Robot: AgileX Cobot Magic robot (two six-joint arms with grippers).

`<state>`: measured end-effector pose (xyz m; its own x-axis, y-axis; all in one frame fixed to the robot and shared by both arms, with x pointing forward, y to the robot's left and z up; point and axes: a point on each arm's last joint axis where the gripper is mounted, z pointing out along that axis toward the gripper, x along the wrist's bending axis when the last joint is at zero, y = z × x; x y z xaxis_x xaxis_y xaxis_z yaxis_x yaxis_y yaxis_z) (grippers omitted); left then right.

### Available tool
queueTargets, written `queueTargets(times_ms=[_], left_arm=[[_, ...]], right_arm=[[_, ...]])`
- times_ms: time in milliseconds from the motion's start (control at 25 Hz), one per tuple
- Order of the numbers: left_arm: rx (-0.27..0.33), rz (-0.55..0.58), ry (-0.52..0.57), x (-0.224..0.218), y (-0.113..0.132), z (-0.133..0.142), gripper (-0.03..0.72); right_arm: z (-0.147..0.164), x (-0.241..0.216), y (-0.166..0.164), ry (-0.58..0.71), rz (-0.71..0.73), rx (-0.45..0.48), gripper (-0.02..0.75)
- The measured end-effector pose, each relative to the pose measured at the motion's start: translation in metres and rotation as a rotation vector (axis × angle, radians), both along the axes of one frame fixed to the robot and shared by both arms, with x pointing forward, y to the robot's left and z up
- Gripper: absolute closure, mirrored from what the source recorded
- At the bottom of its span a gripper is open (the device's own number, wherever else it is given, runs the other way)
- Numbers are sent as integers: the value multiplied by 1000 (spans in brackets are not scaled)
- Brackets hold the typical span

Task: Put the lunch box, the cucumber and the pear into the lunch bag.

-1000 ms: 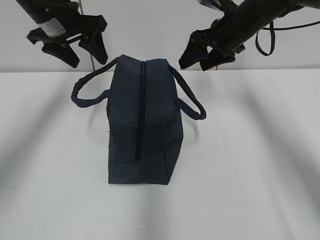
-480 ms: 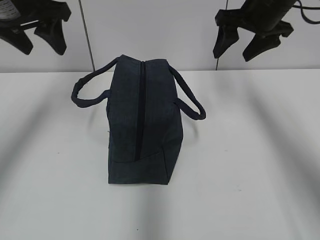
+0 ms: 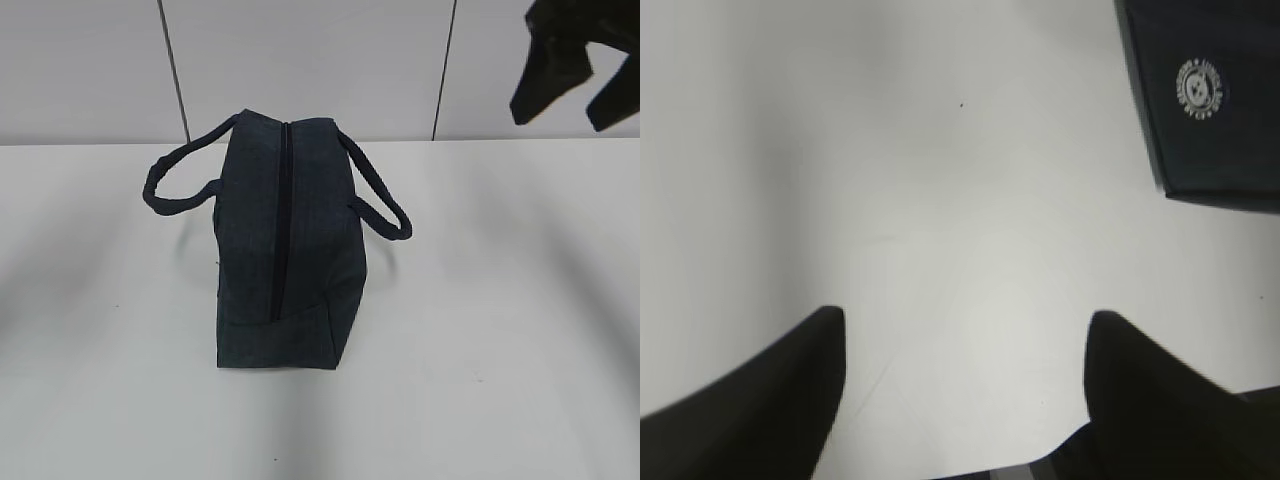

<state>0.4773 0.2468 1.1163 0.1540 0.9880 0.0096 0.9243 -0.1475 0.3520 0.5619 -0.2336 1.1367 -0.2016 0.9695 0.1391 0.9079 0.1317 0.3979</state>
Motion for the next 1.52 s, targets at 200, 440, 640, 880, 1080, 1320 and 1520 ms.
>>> queueTargets(times_ms=[200,440,640,880,1080,1320,1520], left_arm=[[9,0,-69,-48,14,0,192],[20,3,-143,-95,28,-4,192],[15,5,-177,-126,36,-17,194],[-55,2,-213,-171,42,-43,194],[-83,1,-297,-199,48,-56,194],[-116,2,-452,-224,54,-57,200],[-121,3,-530,-228,57,-56,201]], right_arm=[[6,-71,-15,-27,-6,-40,153],[-5,-144,-33,-69,-19,-104,153],[-20,-197,-44,-123,-29,-124,153],[-36,-259,-57,-262,-47,-132,154],[-54,-295,-63,-339,-58,-115,154],[-85,-313,-67,-371,-66,-130,154],[-90,-308,-67,-448,-70,-123,154]])
